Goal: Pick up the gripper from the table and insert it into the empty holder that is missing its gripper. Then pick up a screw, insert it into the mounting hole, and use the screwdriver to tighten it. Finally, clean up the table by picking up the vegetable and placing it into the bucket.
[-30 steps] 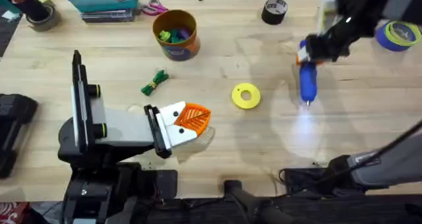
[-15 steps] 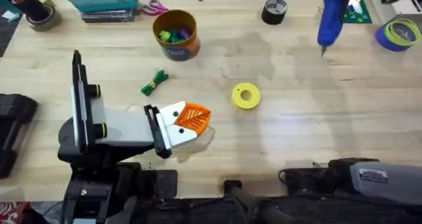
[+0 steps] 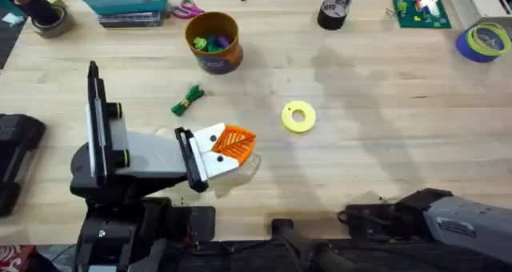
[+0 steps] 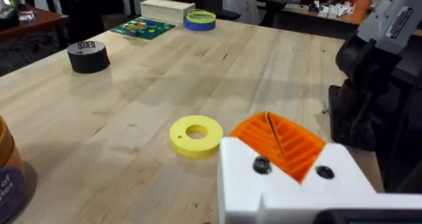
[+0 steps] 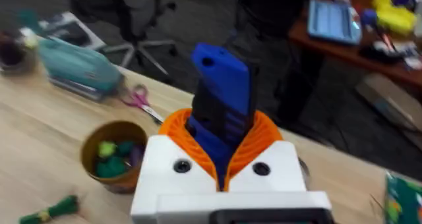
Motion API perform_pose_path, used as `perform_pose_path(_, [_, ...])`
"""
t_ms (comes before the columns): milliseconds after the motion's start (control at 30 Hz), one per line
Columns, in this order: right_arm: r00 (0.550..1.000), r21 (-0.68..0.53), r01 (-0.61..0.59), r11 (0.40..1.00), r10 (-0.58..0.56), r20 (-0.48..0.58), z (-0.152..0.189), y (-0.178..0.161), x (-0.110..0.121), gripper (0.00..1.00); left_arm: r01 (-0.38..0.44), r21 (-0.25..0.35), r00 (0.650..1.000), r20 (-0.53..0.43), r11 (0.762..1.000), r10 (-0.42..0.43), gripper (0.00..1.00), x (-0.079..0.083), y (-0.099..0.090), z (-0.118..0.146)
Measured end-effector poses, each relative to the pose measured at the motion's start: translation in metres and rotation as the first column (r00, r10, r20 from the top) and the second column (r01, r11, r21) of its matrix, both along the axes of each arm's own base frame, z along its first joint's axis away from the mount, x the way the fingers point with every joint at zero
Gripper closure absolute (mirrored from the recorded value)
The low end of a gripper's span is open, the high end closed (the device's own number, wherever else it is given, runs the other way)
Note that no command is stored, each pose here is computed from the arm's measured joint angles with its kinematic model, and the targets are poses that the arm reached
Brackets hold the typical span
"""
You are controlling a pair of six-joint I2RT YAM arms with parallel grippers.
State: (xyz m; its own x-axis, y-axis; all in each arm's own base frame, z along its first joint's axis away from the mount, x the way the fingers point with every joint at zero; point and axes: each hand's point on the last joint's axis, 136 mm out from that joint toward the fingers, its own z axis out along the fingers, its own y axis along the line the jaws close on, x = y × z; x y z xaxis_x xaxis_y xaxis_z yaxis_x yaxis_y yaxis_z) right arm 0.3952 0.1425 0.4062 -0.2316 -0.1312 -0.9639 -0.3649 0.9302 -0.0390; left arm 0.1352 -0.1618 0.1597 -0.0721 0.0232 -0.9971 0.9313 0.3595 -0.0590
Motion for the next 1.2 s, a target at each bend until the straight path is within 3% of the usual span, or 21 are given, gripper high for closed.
perform_pose_path(233, [0.982, 0.039, -0.155, 0.987, 0.150, 0.113, 0.029, 0.061, -0.021, 0.977, 0.000, 0.000, 1.000, 0.000, 1.000, 0.000, 0.996, 0.000, 0.000, 0.000])
perform_pose_path(600, [0.919, 0.122, -0.369, 0.922, 0.341, 0.201, 0.057, 0.119, -0.057, 0.977, 0.000, 0.000, 1.000, 0.000, 1.000, 0.000, 0.996, 0.000, 0.000, 0.000])
perform_pose_path(833, [0.826, 0.160, -0.545, 0.823, 0.494, 0.272, 0.077, 0.142, -0.082, 0.977, 0.000, 0.000, 1.000, 0.000, 1.000, 0.000, 0.996, 0.000, 0.000, 0.000])
perform_pose_path(1000, [0.731, 0.174, -0.659, 0.732, 0.567, 0.379, 0.095, 0.154, -0.099, 0.977, 0.000, 0.000, 1.000, 0.000, 1.000, 0.000, 0.996, 0.000, 0.000, 0.000])
perform_pose_path(1200, [0.619, 0.197, -0.773, 0.603, 0.651, 0.440, 0.080, 0.168, -0.118, 0.977, 0.000, 0.000, 1.000, 0.000, 1.000, 0.000, 0.996, 0.000, 0.000, 0.000])
